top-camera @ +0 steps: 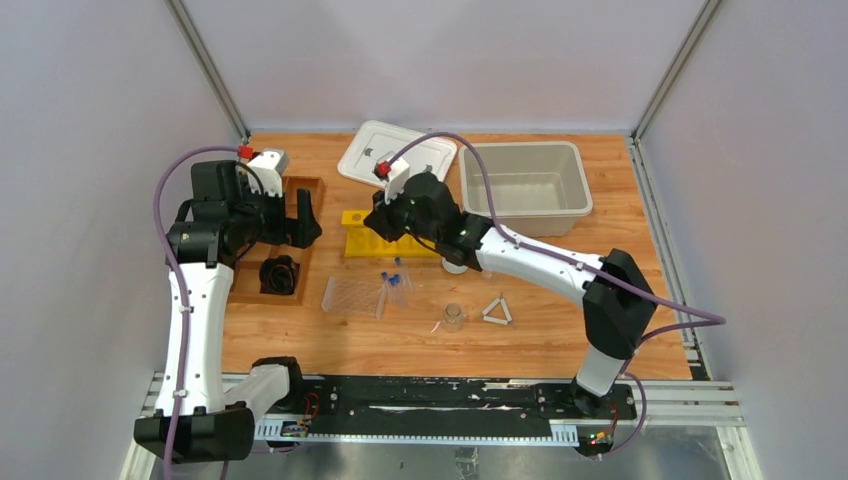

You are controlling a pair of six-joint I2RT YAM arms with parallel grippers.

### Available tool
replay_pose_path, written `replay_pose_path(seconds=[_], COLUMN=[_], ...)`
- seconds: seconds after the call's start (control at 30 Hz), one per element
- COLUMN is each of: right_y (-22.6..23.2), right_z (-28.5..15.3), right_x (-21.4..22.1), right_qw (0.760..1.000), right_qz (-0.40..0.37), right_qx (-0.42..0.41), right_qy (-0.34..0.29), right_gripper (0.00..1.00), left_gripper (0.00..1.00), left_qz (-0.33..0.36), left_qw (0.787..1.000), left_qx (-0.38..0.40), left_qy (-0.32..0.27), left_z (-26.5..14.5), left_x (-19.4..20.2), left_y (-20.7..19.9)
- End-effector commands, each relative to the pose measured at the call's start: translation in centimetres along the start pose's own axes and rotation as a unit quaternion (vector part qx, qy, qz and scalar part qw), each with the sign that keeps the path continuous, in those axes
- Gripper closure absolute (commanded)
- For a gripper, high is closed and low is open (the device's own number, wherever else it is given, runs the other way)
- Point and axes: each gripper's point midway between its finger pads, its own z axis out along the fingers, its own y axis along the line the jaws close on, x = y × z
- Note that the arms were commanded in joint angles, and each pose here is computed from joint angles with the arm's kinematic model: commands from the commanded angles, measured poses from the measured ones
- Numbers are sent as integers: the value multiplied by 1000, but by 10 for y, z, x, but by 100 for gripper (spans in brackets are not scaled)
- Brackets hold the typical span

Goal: Organize the chemistry lab equipment

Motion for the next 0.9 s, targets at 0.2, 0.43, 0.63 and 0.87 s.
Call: replay_pose_path(seconds=[0.2, 0.43, 0.63, 0.87], right_y=[-30, -54, -63, -60], right_z=[42, 56, 65, 71], right_x=[6, 18, 36, 57], right_qw=[994, 987, 987, 990], right_qz=[-81, -105, -108, -105], right_qx=[32, 80, 94, 75], right_qy=[-70, -88, -80, -58], right_gripper=[100, 100, 100, 100], left_gripper=[0, 0, 0, 0], left_qz=[3, 8, 6, -4], left_qw=[998, 998, 998, 999], left_qx=[-50, -46, -48, -33], left_qy=[32, 37, 26, 36], left_z=[16, 20, 24, 31], left_x=[2, 2, -1, 2], left_y=[29, 31, 35, 32])
